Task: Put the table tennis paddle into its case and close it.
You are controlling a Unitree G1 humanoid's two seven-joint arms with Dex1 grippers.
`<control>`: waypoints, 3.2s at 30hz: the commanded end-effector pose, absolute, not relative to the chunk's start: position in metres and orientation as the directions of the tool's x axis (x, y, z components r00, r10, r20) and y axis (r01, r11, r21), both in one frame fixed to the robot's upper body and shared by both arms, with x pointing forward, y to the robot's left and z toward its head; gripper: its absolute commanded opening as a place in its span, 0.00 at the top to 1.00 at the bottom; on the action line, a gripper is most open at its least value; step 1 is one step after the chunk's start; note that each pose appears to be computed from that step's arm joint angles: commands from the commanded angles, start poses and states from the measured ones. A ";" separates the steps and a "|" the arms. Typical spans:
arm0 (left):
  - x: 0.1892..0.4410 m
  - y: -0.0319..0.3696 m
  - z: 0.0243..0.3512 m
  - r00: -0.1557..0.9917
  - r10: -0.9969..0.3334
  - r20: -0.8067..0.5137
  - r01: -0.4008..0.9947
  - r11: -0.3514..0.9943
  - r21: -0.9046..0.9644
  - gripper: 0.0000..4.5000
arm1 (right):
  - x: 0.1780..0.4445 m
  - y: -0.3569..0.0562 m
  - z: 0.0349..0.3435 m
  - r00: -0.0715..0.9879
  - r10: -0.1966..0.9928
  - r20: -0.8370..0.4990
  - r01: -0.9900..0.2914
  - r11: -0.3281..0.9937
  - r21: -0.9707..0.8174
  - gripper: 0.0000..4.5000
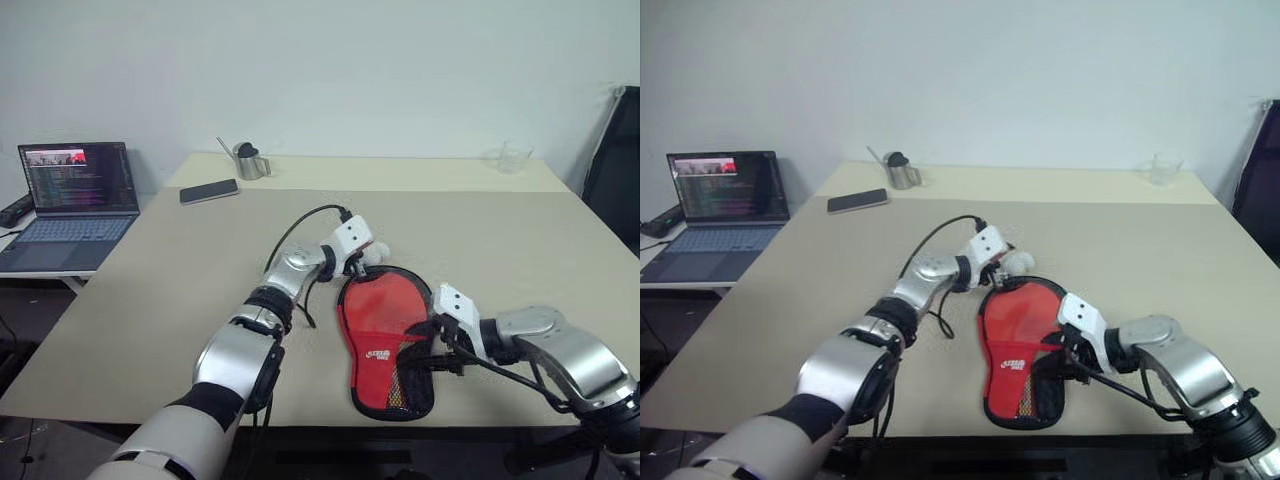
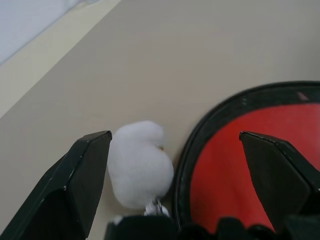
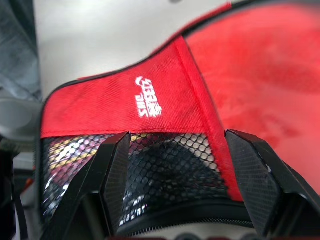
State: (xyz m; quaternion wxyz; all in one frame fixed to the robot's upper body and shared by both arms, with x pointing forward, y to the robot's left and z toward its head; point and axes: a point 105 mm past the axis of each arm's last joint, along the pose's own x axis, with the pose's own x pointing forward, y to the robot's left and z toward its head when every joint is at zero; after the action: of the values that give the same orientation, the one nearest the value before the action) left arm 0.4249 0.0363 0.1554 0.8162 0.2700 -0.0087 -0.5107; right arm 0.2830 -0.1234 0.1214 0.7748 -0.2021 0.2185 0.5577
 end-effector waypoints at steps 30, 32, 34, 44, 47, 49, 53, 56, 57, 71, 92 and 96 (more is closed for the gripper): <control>0.383 0.002 0.110 0.567 -0.812 -0.140 0.820 0.540 0.189 0.01 | 0.465 -0.086 0.239 0.816 0.556 -0.157 -0.572 0.816 -0.081 0.27; 0.383 0.003 0.105 0.577 -0.802 -0.153 0.814 0.547 0.195 0.01 | 0.470 -0.085 0.231 0.826 0.533 -0.182 -0.551 0.832 -0.065 0.27; 0.381 0.001 0.100 0.578 -0.799 -0.164 0.815 0.555 0.167 0.01 | 0.474 -0.082 0.224 0.840 0.507 -0.192 -0.526 0.848 -0.064 0.27; 0.371 -0.007 0.098 0.541 -0.827 -0.151 0.839 0.544 0.024 0.01 | 0.473 -0.068 0.166 0.845 0.462 -0.268 -0.486 0.874 -0.026 0.27; 0.370 -0.007 0.099 0.538 -0.829 -0.153 0.841 0.540 0.030 0.01 | 0.473 -0.069 0.157 0.859 0.427 -0.282 -0.449 0.893 -0.017 0.27; 0.369 -0.006 0.099 0.541 -0.827 -0.155 0.839 0.543 0.036 0.01 | 0.473 -0.067 0.153 0.865 0.410 -0.287 -0.430 0.903 -0.005 0.27; 0.366 -0.006 0.099 0.539 -0.827 -0.160 0.841 0.539 0.046 0.01 | 0.468 -0.057 0.139 0.848 0.415 -0.329 -0.433 0.901 0.021 0.27; 0.365 -0.005 0.099 0.543 -0.824 -0.162 0.839 0.542 0.050 0.01 | 0.464 -0.050 0.129 0.829 0.431 -0.356 -0.442 0.895 0.055 0.27; 0.366 -0.004 0.099 0.546 -0.822 -0.162 0.836 0.546 0.053 0.01 | 0.463 -0.048 0.126 0.826 0.432 -0.361 -0.442 0.895 0.061 0.27; 0.367 0.001 0.102 0.575 -0.802 -0.160 0.817 0.573 0.063 0.00 | 0.463 -0.042 0.126 0.836 0.425 -0.348 -0.424 0.902 0.084 0.74; 0.367 -0.007 0.094 0.559 -0.810 -0.178 0.825 0.564 0.029 0.00 | 0.483 -0.105 0.156 0.947 0.196 -0.256 -0.202 0.979 0.003 0.93; 0.367 -0.009 0.094 0.552 -0.814 -0.179 0.830 0.557 0.027 0.00 | 0.484 -0.122 0.158 0.955 0.154 -0.253 -0.158 0.987 0.004 0.93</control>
State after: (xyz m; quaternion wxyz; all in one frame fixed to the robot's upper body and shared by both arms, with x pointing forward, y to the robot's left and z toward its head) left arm 0.3683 -0.0036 0.0945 0.8844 0.0514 0.0716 -0.4583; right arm 0.4775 -0.1084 0.1342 0.9811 -0.0104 0.1641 0.1017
